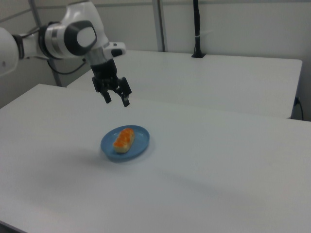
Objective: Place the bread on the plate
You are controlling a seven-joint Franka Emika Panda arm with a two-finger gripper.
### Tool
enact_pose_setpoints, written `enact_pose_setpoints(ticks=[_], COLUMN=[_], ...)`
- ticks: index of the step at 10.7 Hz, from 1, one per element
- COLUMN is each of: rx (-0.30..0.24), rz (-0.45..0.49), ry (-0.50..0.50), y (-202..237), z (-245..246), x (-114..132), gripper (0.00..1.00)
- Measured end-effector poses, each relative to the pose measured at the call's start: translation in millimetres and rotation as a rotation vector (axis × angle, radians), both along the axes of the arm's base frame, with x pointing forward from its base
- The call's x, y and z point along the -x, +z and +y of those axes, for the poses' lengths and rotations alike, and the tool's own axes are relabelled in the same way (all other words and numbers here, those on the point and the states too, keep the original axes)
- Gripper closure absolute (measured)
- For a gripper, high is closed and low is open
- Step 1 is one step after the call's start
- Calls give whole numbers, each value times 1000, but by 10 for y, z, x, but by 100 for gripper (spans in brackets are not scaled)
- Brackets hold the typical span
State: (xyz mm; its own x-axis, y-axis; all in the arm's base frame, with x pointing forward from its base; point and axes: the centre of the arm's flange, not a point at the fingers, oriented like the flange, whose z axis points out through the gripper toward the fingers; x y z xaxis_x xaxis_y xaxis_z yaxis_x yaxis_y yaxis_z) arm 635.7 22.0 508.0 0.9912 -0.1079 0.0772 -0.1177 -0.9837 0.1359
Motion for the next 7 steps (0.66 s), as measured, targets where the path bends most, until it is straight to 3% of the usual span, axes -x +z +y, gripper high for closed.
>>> enact_pose_setpoints(ticks=[3, 5, 7], rx=[-10, -33, -68], rz=[-12, 33, 44], ry=[-20, 26, 24], y=[711, 890, 903], z=[-310, -411, -478], x=[398, 603, 644], gripper=[0, 0, 0])
